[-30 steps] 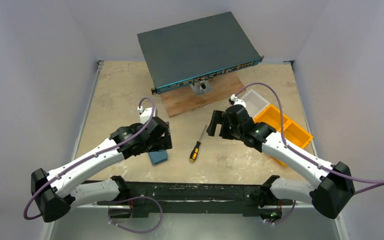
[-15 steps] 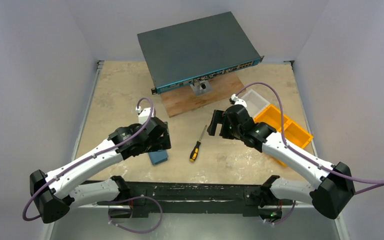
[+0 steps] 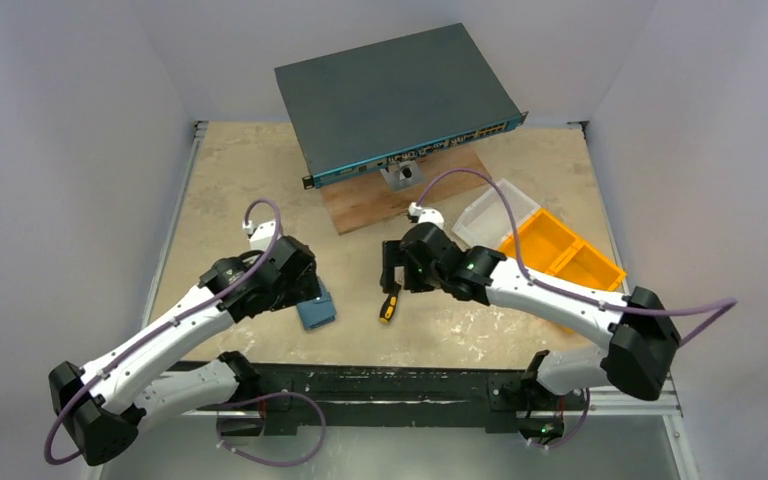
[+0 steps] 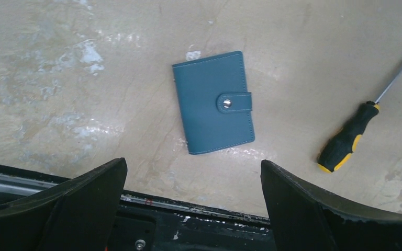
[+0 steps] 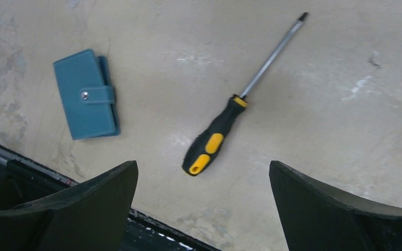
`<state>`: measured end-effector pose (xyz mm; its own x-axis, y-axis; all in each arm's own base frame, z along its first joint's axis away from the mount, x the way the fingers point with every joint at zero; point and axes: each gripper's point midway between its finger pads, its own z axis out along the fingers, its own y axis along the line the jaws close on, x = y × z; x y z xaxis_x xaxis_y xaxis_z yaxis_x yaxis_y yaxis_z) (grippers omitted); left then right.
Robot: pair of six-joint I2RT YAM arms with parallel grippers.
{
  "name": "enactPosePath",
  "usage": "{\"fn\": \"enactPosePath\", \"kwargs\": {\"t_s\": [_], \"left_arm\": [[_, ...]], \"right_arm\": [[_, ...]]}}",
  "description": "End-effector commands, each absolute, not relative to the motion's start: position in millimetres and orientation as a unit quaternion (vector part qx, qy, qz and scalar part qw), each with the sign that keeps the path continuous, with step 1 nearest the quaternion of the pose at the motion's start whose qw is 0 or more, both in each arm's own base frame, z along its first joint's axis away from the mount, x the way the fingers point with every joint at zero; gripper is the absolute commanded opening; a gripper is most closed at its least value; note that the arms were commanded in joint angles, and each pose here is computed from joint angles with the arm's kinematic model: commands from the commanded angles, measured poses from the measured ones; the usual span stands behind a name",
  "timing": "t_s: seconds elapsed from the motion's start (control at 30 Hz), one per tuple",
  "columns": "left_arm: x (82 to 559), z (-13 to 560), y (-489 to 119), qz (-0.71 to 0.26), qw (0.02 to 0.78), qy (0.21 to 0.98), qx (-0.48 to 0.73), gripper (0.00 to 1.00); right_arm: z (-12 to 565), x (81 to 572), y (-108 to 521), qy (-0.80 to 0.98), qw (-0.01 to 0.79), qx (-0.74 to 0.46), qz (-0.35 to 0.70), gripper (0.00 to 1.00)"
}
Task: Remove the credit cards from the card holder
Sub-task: Open the card holder at the center of the board.
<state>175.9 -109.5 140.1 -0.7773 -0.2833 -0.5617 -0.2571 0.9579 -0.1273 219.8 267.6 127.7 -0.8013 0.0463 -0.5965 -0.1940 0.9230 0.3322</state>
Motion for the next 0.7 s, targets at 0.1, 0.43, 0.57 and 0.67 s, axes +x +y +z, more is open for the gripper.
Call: {"fn": "enactPosePath", "kwargs": {"t_s": [0.1,0.43,0.57,0.67], "left_arm": [[164.9,138.6,-74.8,-0.014,0.289,0.936,-0.199,1.00],[151.7,130.9,-53.8,-0.020,0.271,0.930,-0.248,1.00],[145.5,127.6,-42.0,-0.013,0.266,0.924,-0.273,1.00],[140.5,125.2,-32.5,0.002,0.261,0.919,-0.297,1.00]], "right_arm": [[156.3,220.3,332.8,0.912,0.345,-0.095,0.203,0.96],[127.1,201.5,418.4,0.908,0.320,-0.191,0.192,0.77],[112.0,200.6,442.8,0.907,0.319,-0.215,0.171,0.70],[95.7,205.2,453.8,0.911,0.314,-0.221,0.153,0.64]]}}
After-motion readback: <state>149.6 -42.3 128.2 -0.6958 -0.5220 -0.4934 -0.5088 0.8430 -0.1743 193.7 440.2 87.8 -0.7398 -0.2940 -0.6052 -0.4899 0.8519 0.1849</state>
